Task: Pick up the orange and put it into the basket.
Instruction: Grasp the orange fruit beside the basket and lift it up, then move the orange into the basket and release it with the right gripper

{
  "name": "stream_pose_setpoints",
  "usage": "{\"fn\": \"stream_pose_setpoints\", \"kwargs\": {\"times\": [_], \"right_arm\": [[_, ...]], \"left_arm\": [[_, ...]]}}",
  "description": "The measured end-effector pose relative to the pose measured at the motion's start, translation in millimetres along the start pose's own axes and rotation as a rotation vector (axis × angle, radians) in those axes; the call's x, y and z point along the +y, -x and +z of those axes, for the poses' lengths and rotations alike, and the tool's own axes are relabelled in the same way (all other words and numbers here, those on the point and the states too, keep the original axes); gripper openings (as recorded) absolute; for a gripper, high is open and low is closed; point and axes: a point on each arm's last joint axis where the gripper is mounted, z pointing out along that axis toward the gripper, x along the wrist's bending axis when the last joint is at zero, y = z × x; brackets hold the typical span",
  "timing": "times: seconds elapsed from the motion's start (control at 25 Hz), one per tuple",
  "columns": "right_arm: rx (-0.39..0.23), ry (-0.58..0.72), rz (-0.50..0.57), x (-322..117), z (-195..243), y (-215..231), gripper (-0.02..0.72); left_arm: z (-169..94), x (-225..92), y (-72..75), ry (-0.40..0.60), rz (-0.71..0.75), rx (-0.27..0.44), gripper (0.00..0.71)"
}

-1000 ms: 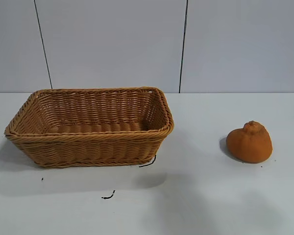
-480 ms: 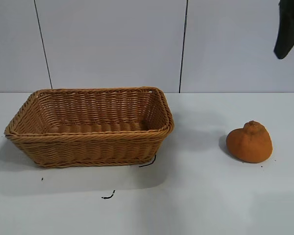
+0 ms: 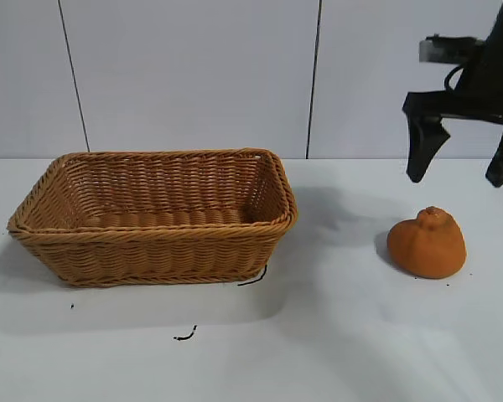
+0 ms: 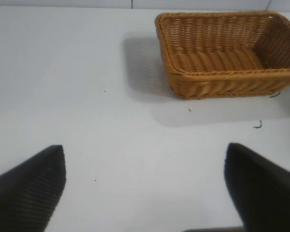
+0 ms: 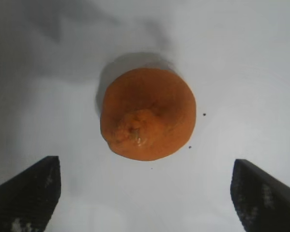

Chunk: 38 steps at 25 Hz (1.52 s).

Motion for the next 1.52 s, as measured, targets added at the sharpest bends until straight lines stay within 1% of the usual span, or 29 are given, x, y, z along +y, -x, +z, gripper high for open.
{"fn": "stream_pose_setpoints", "kwargs": {"times": [0.28,0.32,0.36,0.4,0.48,0.64,0.68,0.72,1.08,1.28,1.44,1.52], "right_arm": [[-0.009,-0.059,0.02,2,45,6,0.674],[-0.008,-0.071,0.024,1,51,6,0.669],[-0.009,-0.071,0.022,2,51,6,0.649],[-0.006,-0.07,0.025,2,51,6,0.61],[-0.01,-0.069,0.021,2,51,6,0.489],[-0.007,-0.03,0.016,4,34,4,0.174],[-0.004,-0.014,0.012,5,27,2,0.117],[-0.002,0.006,0.01,5,19,1,0.094],[0.01,0.229,-0.02,0,-72,-9,0.096],[0.02,0.286,-0.03,-1,-103,-14,0.096],[0.022,0.34,-0.079,8,-127,-30,0.096],[0.028,0.381,-0.118,12,-138,-44,0.096]], "left_arm": [[0,0,0.0,0.0,0.0,0.0,0.639],[0,0,0.0,0.0,0.0,0.0,0.639],[0,0,0.0,0.0,0.0,0.0,0.639],[0,0,0.0,0.0,0.0,0.0,0.639],[0,0,0.0,0.001,0.0,0.0,0.639],[0,0,0.0,0.001,0.0,0.0,0.639],[0,0,0.0,0.001,0.0,0.0,0.639],[0,0,0.0,0.001,0.0,0.0,0.639],[0,0,0.0,0.001,0.0,0.0,0.639],[0,0,0.0,0.001,0.0,0.0,0.639],[0,0,0.0,0.001,0.0,0.0,0.639],[0,0,0.0,0.001,0.0,0.0,0.639]]}}
